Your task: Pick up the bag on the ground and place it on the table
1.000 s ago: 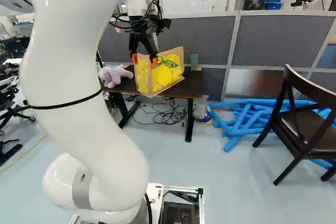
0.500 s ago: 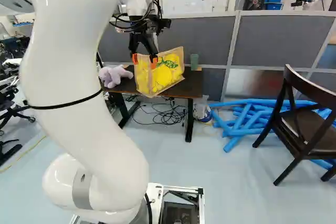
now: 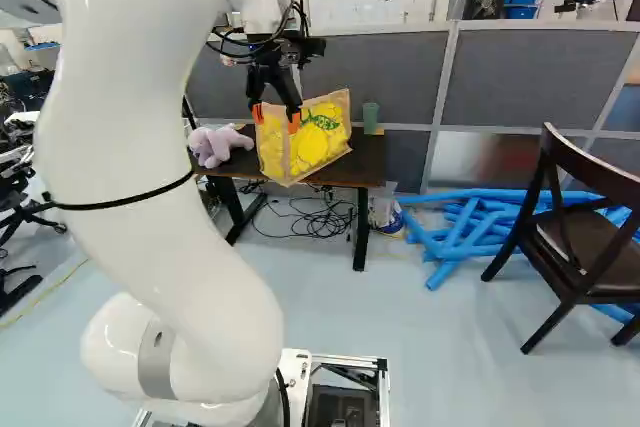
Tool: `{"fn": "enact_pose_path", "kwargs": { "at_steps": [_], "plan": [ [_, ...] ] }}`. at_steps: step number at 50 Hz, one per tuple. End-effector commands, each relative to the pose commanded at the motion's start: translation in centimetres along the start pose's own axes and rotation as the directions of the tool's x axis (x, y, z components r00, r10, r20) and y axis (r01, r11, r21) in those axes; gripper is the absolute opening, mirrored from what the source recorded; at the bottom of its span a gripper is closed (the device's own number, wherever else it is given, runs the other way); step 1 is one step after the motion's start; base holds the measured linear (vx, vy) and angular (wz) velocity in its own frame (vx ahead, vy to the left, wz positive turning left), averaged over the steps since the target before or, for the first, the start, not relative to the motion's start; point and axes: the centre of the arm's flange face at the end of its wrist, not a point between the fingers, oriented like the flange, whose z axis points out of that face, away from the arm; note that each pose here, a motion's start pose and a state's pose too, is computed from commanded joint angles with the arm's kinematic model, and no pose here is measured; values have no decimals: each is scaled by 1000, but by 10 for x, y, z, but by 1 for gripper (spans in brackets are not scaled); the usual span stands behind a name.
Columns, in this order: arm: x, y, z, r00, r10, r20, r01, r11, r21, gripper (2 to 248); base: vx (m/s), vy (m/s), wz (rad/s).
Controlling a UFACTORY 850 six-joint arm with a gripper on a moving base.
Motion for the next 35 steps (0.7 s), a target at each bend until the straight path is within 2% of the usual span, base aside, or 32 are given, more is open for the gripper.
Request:
{"fn": "enact_pose_path", "kwargs": {
  "at_steps": [35],
  "plan": [
    [-2, 6, 32, 994, -49, -95, 55, 996, 64, 247, 0, 0, 0]
  ]
}}
